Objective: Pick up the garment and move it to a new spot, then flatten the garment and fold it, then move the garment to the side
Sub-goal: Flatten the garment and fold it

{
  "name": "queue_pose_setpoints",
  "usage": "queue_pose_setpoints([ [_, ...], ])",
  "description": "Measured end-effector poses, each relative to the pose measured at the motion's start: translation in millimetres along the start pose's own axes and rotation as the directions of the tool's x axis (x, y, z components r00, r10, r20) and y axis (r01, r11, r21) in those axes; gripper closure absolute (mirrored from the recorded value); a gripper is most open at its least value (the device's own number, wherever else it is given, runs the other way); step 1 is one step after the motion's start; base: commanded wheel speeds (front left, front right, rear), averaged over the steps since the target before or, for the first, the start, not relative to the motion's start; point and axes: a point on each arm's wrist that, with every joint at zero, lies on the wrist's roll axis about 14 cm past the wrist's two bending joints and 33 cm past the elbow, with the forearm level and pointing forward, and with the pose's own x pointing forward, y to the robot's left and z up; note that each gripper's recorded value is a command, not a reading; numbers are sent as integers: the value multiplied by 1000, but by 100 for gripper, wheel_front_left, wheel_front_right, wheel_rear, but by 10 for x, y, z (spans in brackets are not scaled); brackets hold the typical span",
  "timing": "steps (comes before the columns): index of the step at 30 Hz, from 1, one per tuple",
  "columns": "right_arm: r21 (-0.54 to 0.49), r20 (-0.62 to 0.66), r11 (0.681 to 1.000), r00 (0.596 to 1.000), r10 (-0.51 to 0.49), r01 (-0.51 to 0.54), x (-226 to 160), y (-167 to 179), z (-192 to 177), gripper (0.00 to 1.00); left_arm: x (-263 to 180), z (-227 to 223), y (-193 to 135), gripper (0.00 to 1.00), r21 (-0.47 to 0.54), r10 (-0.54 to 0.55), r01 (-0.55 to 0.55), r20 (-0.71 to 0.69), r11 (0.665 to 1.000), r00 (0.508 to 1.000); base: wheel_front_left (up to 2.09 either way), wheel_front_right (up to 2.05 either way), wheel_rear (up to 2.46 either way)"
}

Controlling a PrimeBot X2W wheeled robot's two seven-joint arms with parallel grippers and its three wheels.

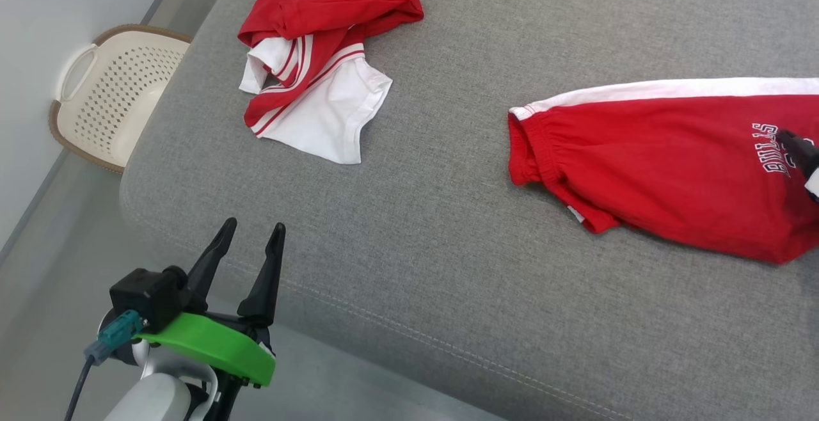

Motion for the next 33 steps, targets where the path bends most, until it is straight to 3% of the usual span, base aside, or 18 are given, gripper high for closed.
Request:
queue_pose_setpoints([
  [21, 26, -44, 996, 996, -79, 80, -207, -438, -132, 0, 199, 17, -342, 0, 3, -105, 105, 20, 995, 994, 0, 0, 0],
  [33, 57, -72, 998, 997, -9, 13, -117, -253, -201, 0, 217, -10, -371, 0, 9, -105, 105, 17, 994, 994, 0, 0, 0],
])
